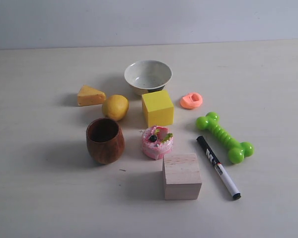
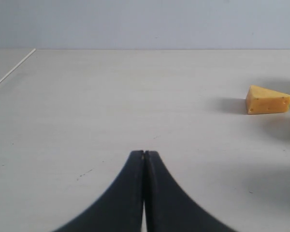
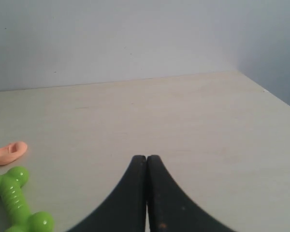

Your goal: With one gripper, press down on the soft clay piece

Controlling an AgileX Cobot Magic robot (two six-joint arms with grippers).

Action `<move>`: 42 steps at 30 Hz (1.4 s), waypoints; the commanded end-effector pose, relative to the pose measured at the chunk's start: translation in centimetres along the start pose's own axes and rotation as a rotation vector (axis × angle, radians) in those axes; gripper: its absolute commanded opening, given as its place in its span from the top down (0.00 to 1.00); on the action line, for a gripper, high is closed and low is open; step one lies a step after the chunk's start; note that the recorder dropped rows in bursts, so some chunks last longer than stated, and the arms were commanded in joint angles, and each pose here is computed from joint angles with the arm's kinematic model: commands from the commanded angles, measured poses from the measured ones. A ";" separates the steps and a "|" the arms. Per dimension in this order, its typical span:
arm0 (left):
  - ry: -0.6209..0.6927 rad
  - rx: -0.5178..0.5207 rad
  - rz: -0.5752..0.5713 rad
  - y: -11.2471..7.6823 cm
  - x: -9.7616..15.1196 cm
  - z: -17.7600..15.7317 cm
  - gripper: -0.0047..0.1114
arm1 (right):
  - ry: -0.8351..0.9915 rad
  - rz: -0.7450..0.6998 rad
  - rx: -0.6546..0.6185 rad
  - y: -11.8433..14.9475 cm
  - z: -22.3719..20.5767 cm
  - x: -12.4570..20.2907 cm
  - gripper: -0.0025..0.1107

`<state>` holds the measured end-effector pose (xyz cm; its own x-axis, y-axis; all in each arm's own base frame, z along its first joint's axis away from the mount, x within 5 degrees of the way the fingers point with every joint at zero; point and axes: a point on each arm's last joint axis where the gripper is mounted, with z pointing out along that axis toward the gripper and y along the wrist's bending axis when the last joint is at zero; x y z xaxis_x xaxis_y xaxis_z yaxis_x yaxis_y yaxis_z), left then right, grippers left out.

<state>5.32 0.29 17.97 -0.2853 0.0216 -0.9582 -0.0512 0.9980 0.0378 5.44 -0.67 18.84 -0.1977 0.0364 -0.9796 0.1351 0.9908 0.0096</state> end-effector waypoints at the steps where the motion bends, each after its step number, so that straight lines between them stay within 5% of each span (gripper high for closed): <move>1: -0.015 0.005 -0.002 0.0 -0.1 0.0 0.96 | 0.027 0.001 -0.001 0.0 0.0 0.4 0.98; 42: -0.015 0.005 -0.002 0.0 -0.1 0.0 0.96 | 0.046 0.036 -0.001 0.0 0.0 0.6 0.98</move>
<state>5.32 0.29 17.97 -0.2853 0.0216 -0.9582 -0.0512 0.9980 0.0378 5.34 -0.62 18.39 -0.2411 0.0846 -0.9668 0.1426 0.9885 0.0509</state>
